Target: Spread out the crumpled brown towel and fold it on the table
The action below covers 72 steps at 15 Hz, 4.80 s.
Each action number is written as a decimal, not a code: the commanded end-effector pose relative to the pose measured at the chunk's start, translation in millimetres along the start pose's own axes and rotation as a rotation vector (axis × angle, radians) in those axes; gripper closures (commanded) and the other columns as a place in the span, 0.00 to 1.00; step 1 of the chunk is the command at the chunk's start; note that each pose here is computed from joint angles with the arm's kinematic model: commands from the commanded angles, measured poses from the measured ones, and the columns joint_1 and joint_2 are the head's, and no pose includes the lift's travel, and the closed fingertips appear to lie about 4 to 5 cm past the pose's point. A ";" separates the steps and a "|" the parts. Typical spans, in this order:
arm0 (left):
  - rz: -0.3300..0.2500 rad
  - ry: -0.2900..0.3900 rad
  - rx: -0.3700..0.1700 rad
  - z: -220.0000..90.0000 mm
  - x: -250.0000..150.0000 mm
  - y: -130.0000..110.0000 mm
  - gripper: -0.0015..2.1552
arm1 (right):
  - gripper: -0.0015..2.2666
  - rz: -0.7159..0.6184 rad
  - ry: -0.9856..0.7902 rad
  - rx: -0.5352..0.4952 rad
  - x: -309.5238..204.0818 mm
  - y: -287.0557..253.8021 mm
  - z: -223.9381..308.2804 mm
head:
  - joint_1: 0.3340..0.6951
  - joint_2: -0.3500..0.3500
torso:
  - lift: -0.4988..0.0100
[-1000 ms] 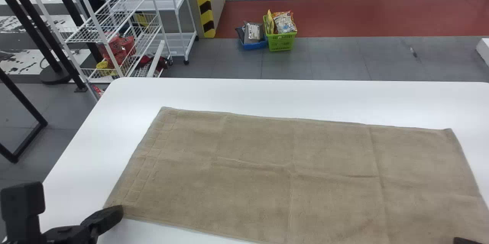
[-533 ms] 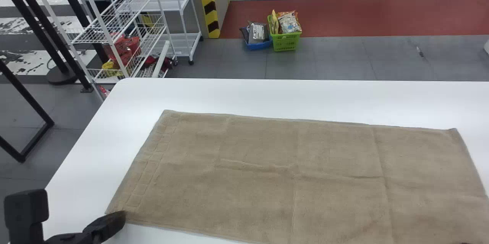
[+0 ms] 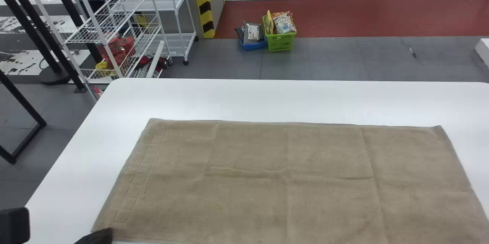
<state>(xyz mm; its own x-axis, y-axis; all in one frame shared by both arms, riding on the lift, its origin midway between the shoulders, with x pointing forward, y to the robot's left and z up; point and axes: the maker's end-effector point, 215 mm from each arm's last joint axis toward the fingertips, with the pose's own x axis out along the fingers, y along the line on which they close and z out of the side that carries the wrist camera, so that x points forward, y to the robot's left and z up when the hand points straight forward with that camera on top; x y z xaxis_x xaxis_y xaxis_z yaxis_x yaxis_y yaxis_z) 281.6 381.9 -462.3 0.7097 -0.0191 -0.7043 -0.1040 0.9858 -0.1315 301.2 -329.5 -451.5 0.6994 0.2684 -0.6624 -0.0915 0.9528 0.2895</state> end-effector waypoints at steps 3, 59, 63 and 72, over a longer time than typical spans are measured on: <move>-0.015 -0.067 -0.005 26.9 -7.2 -2.7 0.83 | 0.78 0.008 -0.026 -0.003 -1.4 3.7 15.9 | 1.00 0.67 | 0.73; 0.003 -0.108 0.156 217.7 212.4 -31.9 0.20 | 0.17 0.353 -0.245 -0.175 124.6 -36.3 232.1 | 1.00 0.52 | 0.73; 0.008 -0.115 0.141 222.8 209.3 -23.0 0.04 | 0.17 0.353 -0.242 -0.175 126.3 -36.0 230.2 | 1.00 0.53 | 0.73; 0.003 -0.090 0.117 217.0 212.5 -0.9 0.10 | 0.17 0.354 -0.237 -0.185 127.9 -34.7 226.2 | 1.00 0.57 | 0.73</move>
<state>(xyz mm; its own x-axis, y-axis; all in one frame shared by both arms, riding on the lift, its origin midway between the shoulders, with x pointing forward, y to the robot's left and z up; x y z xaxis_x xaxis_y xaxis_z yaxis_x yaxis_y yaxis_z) 583.4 414.3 -460.7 0.7678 0.0031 -0.6407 -0.0303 0.9990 -0.0315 553.4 -362.1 -390.0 0.7449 0.5605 -0.3618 -0.4609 0.8245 0.3283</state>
